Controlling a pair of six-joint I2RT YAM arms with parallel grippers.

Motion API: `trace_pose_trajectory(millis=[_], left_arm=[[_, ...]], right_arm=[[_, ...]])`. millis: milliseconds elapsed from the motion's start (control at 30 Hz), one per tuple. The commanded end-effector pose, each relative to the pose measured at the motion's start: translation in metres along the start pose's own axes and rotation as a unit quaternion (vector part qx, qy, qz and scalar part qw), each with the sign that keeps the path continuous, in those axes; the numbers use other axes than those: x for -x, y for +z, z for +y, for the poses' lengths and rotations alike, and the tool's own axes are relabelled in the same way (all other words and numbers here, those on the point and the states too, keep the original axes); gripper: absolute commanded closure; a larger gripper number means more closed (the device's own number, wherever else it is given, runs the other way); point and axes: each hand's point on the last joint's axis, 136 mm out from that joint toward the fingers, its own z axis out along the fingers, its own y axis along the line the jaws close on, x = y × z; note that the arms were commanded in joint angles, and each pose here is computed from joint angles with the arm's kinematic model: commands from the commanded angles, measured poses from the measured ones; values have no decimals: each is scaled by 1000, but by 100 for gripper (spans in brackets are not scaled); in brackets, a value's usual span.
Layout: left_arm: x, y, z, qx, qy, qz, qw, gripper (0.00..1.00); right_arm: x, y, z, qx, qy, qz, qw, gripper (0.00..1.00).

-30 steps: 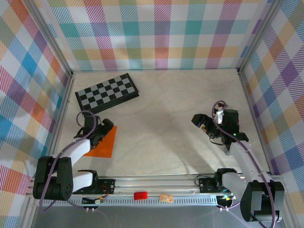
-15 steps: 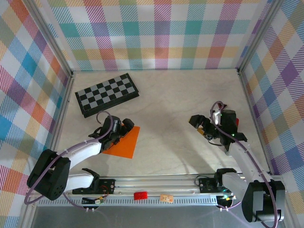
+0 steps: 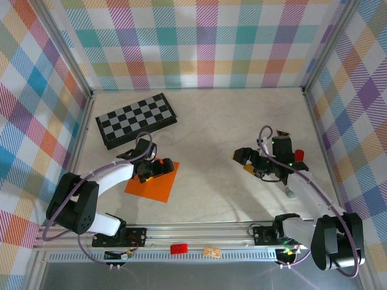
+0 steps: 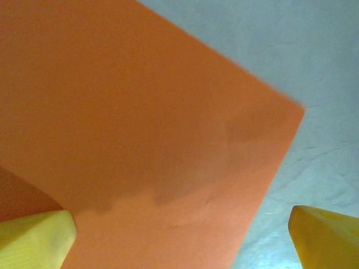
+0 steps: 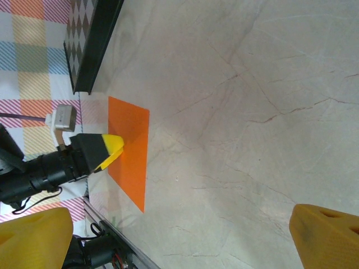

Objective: Fold a paper plane with a square sheet of paper (pick it up from the middle)

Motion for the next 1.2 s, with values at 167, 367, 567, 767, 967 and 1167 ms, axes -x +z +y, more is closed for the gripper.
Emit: trace_pose_trajectory(millis=[167, 367, 567, 767, 967, 1167], left_arm=[[-19, 21, 8, -20, -89, 23, 996, 0], [-15, 33, -15, -75, -169, -11, 983, 0], [-11, 35, -42, -75, -155, -30, 985, 0], [2, 14, -46, -36, -77, -54, 995, 0], [3, -8, -36, 45, 77, -25, 996, 0], [-3, -6, -31, 96, 136, 47, 985, 0]], right_arm=[[8, 6, -7, -16, -7, -9, 1000, 1], [7, 14, -20, -25, 17, -11, 999, 1], [5, 15, -20, -23, 23, -3, 999, 1], [2, 10, -15, -17, 16, -7, 1000, 1], [-2, 7, -7, -6, 11, -9, 1000, 1], [-5, 9, 1, -2, -5, -7, 1000, 1]])
